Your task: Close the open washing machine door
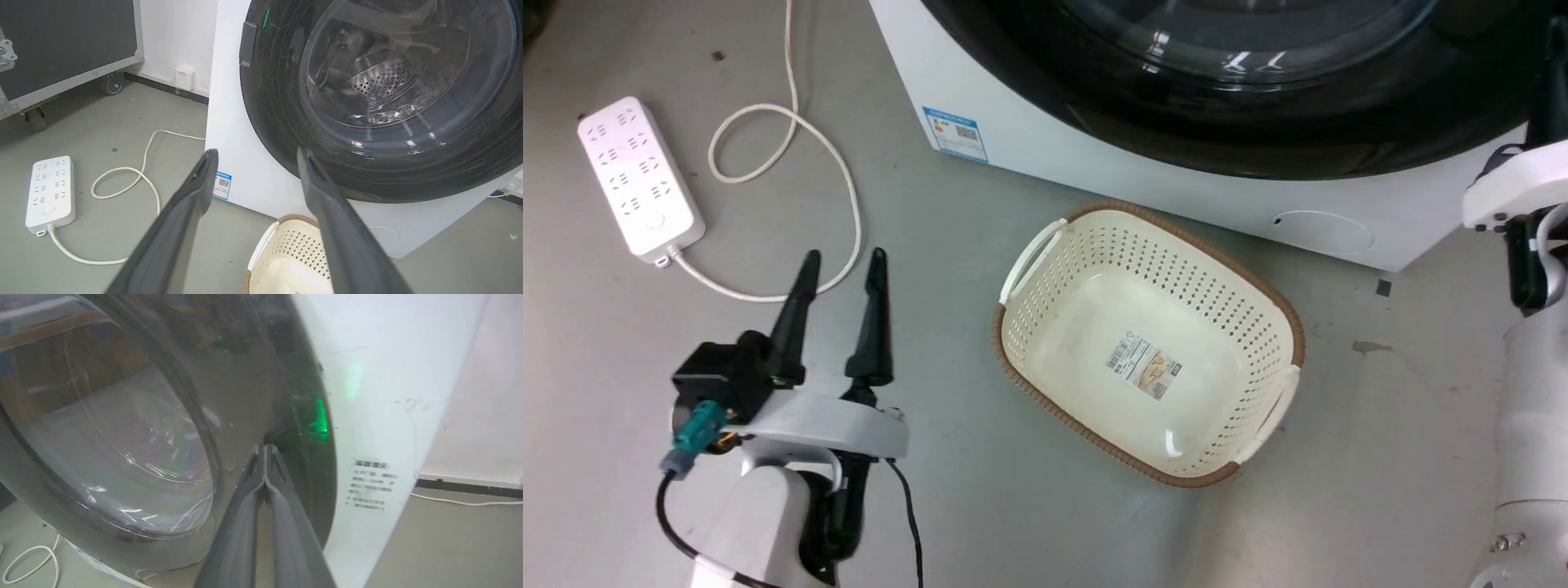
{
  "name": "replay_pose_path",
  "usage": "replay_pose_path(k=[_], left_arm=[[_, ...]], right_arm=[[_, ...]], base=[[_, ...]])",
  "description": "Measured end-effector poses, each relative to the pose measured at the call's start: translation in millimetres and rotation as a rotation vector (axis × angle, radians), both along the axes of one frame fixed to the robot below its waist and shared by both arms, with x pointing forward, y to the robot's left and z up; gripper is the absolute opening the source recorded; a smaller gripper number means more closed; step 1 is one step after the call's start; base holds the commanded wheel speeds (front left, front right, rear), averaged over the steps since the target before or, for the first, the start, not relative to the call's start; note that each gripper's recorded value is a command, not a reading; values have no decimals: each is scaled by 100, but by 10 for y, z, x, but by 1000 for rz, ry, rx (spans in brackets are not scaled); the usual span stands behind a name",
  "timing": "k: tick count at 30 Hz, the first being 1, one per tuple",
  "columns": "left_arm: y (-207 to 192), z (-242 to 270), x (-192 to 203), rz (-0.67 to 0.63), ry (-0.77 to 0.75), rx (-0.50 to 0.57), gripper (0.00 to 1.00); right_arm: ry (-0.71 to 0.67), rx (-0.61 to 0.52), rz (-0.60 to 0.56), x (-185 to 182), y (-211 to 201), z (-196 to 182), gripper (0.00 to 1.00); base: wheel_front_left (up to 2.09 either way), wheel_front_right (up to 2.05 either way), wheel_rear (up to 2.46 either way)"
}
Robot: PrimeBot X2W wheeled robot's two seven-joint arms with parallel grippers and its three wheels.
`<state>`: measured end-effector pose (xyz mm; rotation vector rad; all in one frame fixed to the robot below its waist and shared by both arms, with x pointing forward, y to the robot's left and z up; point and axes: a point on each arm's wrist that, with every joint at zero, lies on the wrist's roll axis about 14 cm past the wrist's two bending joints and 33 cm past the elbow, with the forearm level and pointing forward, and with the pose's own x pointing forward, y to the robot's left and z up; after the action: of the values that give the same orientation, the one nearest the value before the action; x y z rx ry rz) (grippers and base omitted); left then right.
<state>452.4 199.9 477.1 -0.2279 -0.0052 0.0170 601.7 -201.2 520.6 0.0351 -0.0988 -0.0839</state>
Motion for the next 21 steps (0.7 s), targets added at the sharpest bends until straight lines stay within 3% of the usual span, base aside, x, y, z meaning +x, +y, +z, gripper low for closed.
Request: replay_pose_path(k=[3, 7, 10, 13, 15, 16, 21], left_arm=[[13, 45, 5, 2, -13, -2, 100], [-22, 187, -75, -19, -45, 21, 100], [-62, 233, -130, -36, -53, 34, 100], [-130, 347, -230, -59, -75, 67, 100], [-138, 378, -253, -57, -81, 72, 100], [-160, 433, -298, -61, -92, 88, 100], [-367, 563, -397, -114, -113, 110, 100]], right_arm=[[-16, 11, -29, -44, -99, 76, 0], [-156, -19, -47, -304, -234, 633, 0], [-162, -31, -32, -514, -231, 651, 0], [-92, -61, -1, -1048, -223, 384, 0], [-61, -61, 5, -1184, -223, 273, 0], [-6, -61, 17, -1456, -216, 78, 0], [41, -68, 29, -1963, -214, -87, 0]], base=[[0, 0, 0], [0, 0, 0], [0, 0, 0], [0, 0, 0], [0, 0, 0], [0, 0, 0], [0, 0, 0]])
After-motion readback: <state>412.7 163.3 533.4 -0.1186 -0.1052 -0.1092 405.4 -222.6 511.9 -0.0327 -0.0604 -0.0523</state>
